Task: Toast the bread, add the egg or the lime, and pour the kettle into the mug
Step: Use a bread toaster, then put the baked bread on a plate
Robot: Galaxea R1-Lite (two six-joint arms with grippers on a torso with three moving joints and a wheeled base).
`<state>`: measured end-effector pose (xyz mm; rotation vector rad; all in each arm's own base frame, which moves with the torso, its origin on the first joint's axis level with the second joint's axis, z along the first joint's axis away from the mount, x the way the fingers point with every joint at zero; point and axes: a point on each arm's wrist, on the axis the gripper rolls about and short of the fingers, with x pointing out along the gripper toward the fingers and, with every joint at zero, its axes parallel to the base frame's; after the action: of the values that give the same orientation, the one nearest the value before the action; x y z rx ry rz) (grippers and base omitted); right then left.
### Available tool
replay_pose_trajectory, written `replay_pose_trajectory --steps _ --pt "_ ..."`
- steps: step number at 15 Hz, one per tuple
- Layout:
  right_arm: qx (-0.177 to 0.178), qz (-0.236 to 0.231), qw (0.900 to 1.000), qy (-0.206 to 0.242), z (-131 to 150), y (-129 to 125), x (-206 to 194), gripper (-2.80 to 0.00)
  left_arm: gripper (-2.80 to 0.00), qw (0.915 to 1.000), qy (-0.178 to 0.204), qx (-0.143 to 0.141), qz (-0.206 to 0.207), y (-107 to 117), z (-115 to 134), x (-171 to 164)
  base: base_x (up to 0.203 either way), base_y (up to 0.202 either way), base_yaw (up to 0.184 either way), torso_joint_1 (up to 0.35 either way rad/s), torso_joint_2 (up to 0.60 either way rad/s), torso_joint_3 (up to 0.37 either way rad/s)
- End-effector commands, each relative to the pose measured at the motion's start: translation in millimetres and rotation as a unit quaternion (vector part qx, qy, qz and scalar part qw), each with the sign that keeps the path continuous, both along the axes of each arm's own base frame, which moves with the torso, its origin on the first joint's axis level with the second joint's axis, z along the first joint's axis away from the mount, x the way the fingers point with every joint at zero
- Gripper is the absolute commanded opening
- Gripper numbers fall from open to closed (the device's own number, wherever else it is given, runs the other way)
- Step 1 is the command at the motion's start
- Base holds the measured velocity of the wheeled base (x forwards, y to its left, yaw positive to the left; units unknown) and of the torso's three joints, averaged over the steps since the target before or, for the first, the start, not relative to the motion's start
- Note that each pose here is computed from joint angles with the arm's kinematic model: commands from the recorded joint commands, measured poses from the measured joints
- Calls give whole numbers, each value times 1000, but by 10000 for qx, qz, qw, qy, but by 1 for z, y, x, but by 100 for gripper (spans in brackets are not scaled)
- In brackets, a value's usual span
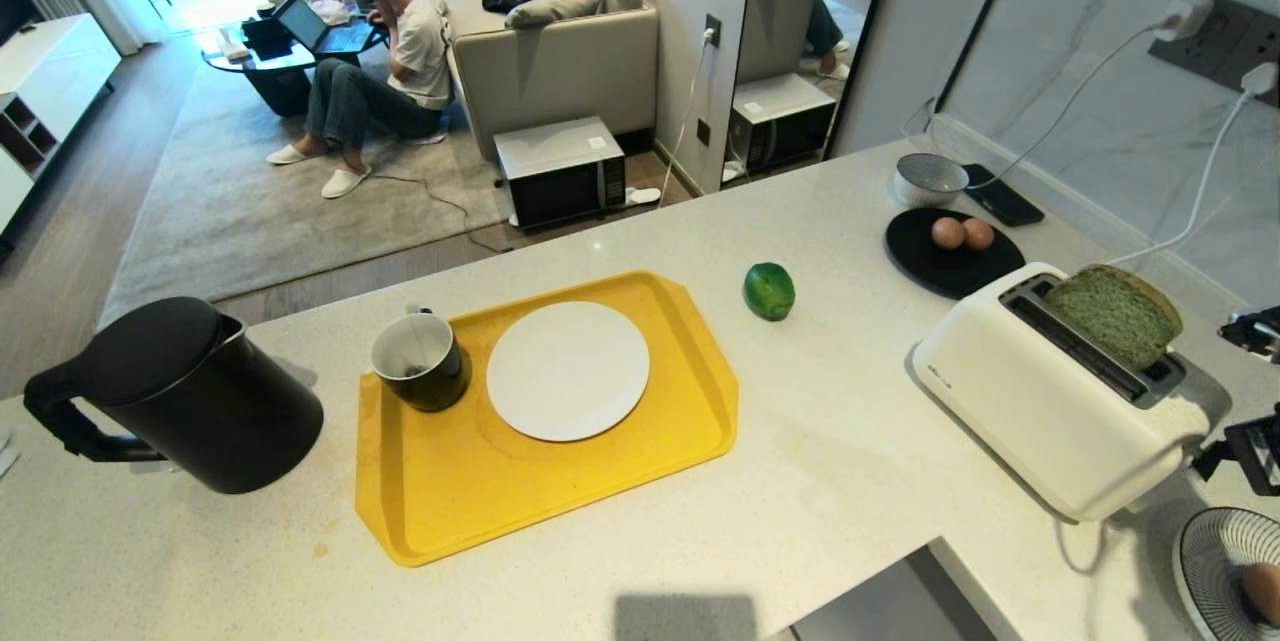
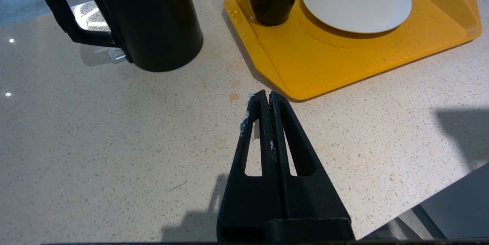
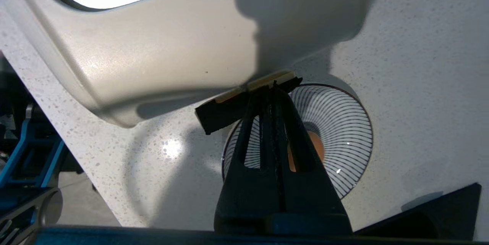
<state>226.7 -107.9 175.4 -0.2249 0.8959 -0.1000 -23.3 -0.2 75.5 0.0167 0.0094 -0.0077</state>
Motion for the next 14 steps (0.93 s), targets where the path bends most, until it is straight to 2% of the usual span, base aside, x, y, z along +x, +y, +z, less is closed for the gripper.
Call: replay_pose_trajectory --steps 1,7,12,13,14 --pt "-187 -78 9992 -354 20 3 -17 -280 -280 10000 -1 1 0 0 0 0 0 0 0 0 0 0" --pt "-528 -288 9915 -1154 59 11 -47 -280 -280 10000 -1 1 0 0 0 0 0 0 0 0 0 0" --pt "-676 34 9842 -1635 86 16 -40 -280 -280 10000 -1 1 0 0 0 0 0 0 0 0 0 0" --pt "-688 86 9833 -1681 90 16 -35 0 -280 10000 -1 1 0 0 0 0 0 0 0 0 0 0" --pt "-685 176 9825 -1725 93 18 -30 0 -280 10000 -1 1 0 0 0 0 0 0 0 0 0 0"
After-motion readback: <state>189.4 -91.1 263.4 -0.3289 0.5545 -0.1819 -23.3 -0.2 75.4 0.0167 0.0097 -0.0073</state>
